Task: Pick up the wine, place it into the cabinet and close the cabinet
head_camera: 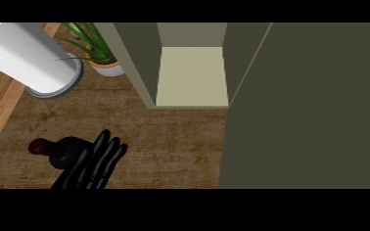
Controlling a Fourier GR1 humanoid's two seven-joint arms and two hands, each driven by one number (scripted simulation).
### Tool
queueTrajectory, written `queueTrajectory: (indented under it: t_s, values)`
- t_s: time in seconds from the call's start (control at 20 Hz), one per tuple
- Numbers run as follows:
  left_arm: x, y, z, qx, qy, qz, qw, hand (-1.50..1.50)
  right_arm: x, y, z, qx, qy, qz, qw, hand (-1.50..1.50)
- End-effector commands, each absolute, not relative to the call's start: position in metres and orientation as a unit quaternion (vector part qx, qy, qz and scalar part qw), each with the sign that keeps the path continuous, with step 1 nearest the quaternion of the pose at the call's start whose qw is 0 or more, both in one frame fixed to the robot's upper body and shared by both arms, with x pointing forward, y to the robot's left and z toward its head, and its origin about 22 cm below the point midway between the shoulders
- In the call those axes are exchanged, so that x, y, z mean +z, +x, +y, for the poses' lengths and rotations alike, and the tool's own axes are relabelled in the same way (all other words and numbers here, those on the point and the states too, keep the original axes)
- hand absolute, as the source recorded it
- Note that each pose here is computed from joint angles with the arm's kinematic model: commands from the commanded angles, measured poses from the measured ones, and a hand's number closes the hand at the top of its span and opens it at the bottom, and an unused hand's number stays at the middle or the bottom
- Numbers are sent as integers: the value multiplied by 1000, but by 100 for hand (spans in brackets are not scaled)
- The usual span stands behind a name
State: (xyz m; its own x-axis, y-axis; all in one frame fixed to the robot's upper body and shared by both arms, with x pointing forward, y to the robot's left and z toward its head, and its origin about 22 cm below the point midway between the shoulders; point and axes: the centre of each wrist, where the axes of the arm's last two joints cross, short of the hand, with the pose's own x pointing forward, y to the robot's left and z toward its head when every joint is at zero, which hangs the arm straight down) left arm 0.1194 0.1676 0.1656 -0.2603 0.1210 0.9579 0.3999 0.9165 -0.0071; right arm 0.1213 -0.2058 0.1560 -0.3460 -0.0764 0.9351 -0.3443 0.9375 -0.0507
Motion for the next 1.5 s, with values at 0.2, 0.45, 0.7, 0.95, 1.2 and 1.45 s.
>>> queueTrajectory:
  t_s: [0.2, 0.45, 0.7, 0.95, 1.2, 1.45]
  values:
    - [190, 82, 167, -106, -168, -792, 577, -150, 189, 89, -215, 111, 128, -819, 548, -150]
    - [193, 85, 160, -96, -148, -795, 580, -150, 190, 92, -208, 115, 131, -814, 553, -150]
    - [196, 78, 165, -87, -141, -802, 573, -150, 197, 84, -208, 115, 124, -814, 556, -150]
    - [196, 80, 162, -77, -125, -806, 574, -150, 190, 93, -205, 109, 128, -818, 550, -150]
    - [197, 80, 174, -64, -109, -804, 581, -150, 198, 81, -205, 110, 131, -814, 554, -150]
    - [196, 79, 186, -67, -86, -804, 584, -150, 195, 81, -203, 113, 127, -817, 550, -150]
